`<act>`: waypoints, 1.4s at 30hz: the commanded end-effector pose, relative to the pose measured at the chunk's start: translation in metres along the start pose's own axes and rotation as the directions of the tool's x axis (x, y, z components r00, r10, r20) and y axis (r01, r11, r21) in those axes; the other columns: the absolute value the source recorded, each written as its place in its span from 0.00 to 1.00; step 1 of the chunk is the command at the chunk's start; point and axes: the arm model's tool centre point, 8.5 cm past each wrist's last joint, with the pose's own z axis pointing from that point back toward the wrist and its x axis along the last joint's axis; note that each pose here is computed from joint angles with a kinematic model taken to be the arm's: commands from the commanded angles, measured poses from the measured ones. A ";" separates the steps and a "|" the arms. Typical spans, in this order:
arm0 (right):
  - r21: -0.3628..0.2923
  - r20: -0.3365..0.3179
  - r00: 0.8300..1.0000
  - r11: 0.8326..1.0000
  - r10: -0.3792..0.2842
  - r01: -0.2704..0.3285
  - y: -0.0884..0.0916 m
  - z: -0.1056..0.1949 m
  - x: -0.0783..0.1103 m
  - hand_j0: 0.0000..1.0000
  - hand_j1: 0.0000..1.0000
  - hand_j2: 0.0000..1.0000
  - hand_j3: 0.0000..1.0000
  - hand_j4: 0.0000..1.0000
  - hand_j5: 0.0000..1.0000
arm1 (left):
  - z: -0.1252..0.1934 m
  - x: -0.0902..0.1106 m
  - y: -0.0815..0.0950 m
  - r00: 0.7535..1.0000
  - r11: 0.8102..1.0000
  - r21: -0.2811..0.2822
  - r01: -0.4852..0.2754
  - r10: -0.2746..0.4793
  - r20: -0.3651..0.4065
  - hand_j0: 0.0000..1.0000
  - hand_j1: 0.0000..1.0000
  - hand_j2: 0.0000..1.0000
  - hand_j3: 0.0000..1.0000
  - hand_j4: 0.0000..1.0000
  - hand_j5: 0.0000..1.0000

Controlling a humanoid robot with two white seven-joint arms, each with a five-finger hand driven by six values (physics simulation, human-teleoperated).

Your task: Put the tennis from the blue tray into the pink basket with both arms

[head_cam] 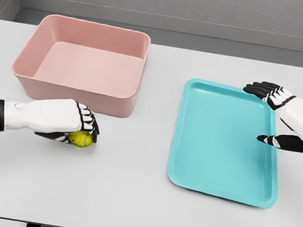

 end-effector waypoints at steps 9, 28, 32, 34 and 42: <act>-0.004 0.001 1.000 1.000 -0.008 0.008 0.000 0.000 0.000 1.00 1.00 1.00 1.00 1.00 1.00 | 0.002 -0.005 0.018 1.000 0.999 0.036 0.008 -0.008 -0.002 0.58 0.58 0.58 0.58 0.58 0.58; 0.002 -0.037 0.999 0.999 -0.034 0.034 0.005 0.006 -0.013 1.00 1.00 1.00 1.00 1.00 1.00 | 0.008 -0.025 0.045 0.998 0.996 0.085 0.033 -0.029 -0.046 0.58 0.58 0.58 0.58 0.58 0.58; 0.002 -0.037 0.999 0.999 -0.034 0.034 0.005 0.006 -0.013 1.00 1.00 1.00 1.00 1.00 1.00 | 0.009 -0.030 0.050 0.998 0.995 0.092 0.037 -0.032 -0.058 0.58 0.58 0.58 0.58 0.58 0.58; 0.002 -0.037 0.999 0.999 -0.034 0.034 0.005 0.006 -0.013 1.00 1.00 1.00 1.00 1.00 1.00 | 0.011 -0.034 0.052 0.997 0.995 0.098 0.033 -0.027 -0.069 0.58 0.58 0.58 0.58 0.58 0.58; 0.003 -0.035 0.999 0.999 -0.033 0.033 0.005 0.006 -0.012 1.00 1.00 1.00 1.00 1.00 1.00 | 0.013 -0.046 0.065 0.996 0.991 0.129 0.033 -0.022 -0.091 0.58 0.58 0.58 0.58 0.58 0.58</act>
